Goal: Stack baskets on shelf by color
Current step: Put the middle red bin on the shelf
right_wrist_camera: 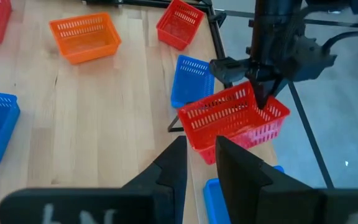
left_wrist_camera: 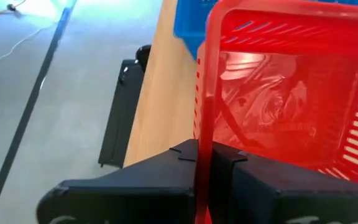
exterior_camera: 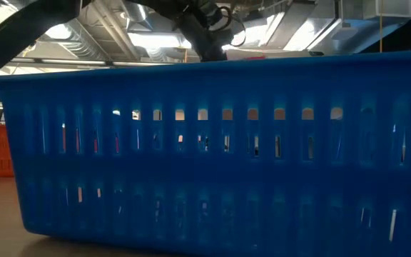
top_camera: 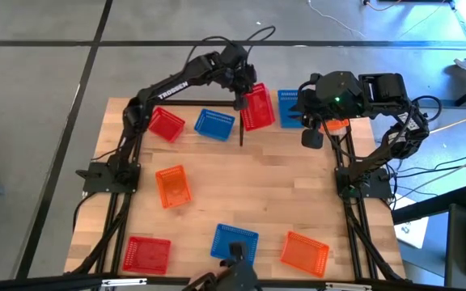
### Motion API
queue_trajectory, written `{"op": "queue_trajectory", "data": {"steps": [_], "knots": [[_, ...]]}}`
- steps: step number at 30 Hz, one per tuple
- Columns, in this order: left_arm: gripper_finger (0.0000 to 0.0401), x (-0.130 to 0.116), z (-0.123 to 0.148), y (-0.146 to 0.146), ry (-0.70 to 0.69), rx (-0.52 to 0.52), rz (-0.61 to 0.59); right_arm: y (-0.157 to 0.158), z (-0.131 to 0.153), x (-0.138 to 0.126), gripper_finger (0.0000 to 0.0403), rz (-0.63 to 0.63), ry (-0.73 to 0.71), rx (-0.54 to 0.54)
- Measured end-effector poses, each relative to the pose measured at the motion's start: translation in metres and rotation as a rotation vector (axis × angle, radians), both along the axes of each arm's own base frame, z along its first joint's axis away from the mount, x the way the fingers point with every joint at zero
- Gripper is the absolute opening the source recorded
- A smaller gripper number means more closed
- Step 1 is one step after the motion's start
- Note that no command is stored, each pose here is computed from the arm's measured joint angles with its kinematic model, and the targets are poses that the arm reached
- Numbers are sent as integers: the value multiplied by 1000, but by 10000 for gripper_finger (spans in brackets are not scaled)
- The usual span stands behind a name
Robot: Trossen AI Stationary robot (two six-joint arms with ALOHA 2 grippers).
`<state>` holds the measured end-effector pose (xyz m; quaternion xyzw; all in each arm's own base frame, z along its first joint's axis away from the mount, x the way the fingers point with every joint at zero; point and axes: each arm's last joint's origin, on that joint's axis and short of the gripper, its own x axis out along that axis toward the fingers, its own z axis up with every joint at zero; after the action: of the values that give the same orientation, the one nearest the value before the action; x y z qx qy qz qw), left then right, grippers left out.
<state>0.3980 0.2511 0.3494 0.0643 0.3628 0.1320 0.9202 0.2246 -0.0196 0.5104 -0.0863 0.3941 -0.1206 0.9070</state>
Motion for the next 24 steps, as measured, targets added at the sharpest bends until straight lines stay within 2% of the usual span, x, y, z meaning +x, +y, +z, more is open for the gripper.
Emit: {"op": "queue_trajectory", "data": {"steps": [8, 14, 20, 24], "knots": [[0, 0, -2, 4, 40, 60, 80, 0, 0, 0, 83, 0, 0, 1], [18, 1, -2, 1, 59, 99, 21, 0, 0, 0, 83, 1, 0, 1], [49, 1, -2, 1, 60, 104, 15, 0, 0, 0, 83, 1, 0, 2], [55, 2, -1, 2, 49, 112, 17, 0, 0, 0, 83, 1, 0, 2]]}}
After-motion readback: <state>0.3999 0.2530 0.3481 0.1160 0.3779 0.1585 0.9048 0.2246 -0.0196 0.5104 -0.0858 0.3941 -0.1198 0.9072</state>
